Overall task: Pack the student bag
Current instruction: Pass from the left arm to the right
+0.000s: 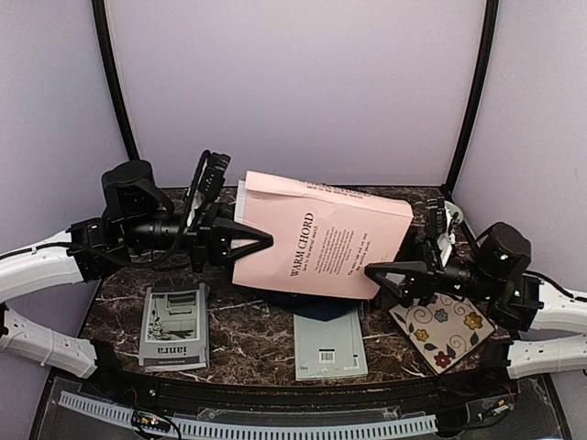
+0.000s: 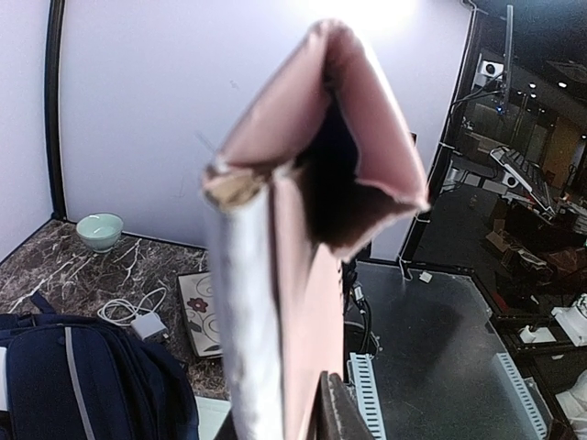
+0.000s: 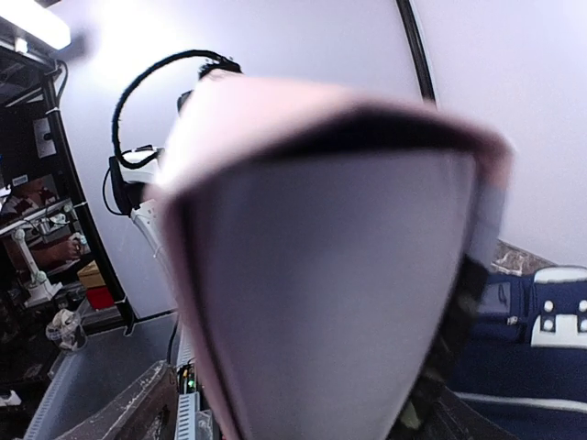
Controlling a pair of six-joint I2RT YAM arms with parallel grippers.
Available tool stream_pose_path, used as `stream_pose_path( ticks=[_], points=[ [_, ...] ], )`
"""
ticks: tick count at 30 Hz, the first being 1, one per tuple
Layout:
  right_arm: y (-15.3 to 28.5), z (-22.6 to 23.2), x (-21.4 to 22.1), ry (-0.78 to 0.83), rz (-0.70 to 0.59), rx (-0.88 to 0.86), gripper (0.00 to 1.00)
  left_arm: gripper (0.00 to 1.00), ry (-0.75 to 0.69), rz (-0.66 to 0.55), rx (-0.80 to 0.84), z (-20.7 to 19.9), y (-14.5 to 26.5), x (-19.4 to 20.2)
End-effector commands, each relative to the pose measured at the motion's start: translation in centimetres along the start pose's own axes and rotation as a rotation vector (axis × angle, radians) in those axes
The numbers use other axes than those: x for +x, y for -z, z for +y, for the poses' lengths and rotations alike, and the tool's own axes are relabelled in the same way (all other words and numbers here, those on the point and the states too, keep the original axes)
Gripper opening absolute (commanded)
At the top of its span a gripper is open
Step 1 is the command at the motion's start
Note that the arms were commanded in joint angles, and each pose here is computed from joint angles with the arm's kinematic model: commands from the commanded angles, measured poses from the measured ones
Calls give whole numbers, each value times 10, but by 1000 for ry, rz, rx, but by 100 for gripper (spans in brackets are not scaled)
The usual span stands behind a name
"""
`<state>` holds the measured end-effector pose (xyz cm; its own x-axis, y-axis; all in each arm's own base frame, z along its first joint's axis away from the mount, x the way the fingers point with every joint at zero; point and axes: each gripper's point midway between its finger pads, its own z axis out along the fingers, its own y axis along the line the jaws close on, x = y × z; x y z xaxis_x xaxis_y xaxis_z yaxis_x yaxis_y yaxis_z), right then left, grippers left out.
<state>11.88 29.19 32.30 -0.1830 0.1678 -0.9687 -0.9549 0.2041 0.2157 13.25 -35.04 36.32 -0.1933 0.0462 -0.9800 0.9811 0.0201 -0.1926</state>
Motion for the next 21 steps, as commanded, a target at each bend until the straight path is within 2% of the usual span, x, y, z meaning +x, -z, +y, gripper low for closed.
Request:
stream_pose_path(
  ticks=[1, 3, 6, 8, 10, 11, 14, 15, 18, 21],
  points=[
    [-1, 20, -38, -20, -121, -104, 65, 11, -29, -68, 32, -6, -1, -18],
    [0, 19, -39, -25, -109, -89, 48, 11, -22, -56, 21, -3, -2, -15],
    [5, 7, -41, -46, -119, -9, 36, 11, -14, -13, -25, 8, -5, -3],
    [9, -5, -39, -73, -116, 66, 25, 11, 6, 36, -71, 20, -10, 9],
    [10, -19, -37, -116, -101, 147, 6, 15, 26, 77, -108, 31, -15, 17],
    [10, -25, -35, -137, -91, 180, 3, 21, 35, 97, -121, 35, -17, 22],
    [14, -48, -25, -213, -36, 313, 4, 56, 61, 157, -191, 55, -21, 33],
    [18, -57, -22, -234, -17, 369, 3, 65, 69, 179, -229, 64, -20, 36],
    [46, -93, -20, -293, -18, 606, 1, 78, 90, 251, -397, 102, -11, 47],
    [86, -122, -16, -354, -58, 821, 0, 81, 105, 342, -514, 134, -6, 60]
  ],
)
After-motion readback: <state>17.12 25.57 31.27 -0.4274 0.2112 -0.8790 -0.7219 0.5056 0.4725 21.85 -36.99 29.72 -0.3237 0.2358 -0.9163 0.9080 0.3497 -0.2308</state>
